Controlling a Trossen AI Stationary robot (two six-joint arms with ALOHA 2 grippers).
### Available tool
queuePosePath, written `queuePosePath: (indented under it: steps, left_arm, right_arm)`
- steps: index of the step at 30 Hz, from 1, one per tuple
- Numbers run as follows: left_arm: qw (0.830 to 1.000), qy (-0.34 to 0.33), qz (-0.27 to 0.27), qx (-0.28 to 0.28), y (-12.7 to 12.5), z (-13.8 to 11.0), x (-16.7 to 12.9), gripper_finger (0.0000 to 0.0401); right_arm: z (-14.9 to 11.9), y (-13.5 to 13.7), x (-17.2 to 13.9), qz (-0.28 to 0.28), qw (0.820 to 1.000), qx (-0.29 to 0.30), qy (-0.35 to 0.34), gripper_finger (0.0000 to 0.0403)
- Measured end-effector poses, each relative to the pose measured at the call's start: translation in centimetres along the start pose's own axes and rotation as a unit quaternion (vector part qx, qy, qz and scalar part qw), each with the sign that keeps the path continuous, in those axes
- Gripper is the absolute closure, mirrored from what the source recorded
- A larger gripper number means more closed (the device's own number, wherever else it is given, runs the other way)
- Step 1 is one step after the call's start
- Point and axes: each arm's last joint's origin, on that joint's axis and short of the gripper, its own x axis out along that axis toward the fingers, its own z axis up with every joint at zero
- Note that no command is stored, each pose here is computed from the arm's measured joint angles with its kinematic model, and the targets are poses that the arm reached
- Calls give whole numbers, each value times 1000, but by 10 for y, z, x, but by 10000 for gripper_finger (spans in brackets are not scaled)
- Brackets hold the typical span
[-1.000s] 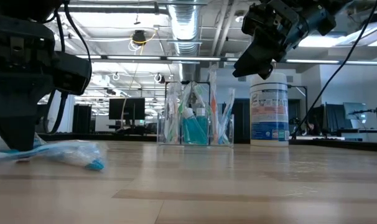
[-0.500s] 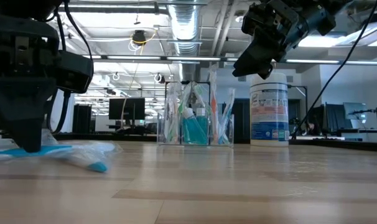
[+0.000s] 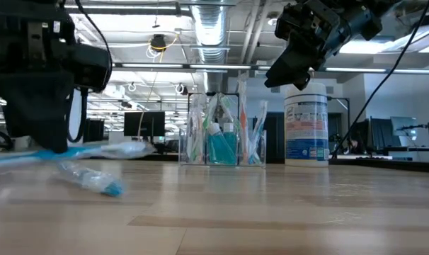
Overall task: Pick & Place toothbrushing station
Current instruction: Put the top blue toothbrush into the transparent organizer
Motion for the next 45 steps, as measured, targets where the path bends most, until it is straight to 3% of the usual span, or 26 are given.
queuePosePath:
  steps: [9,17,26,34,45]
  left_arm:
    - [996,-76,-37,33,-8,11,-28,400]
    - [979,-181,-36,84,-12,22,-51,400]
    - [936,-316,-34,153,-25,35,-69,400]
    - [894,-404,-11,191,-33,48,-76,399]
    - [866,-454,11,208,-35,62,-79,397]
  right_arm:
    - [0,0,0,0,1000,0,0,283]
    - [3,2,0,5,1000,-3,-18,283]
    - [11,3,5,15,998,-7,-62,283]
    - [23,4,31,41,987,2,-153,283]
    - [37,14,37,98,962,-20,-255,283]
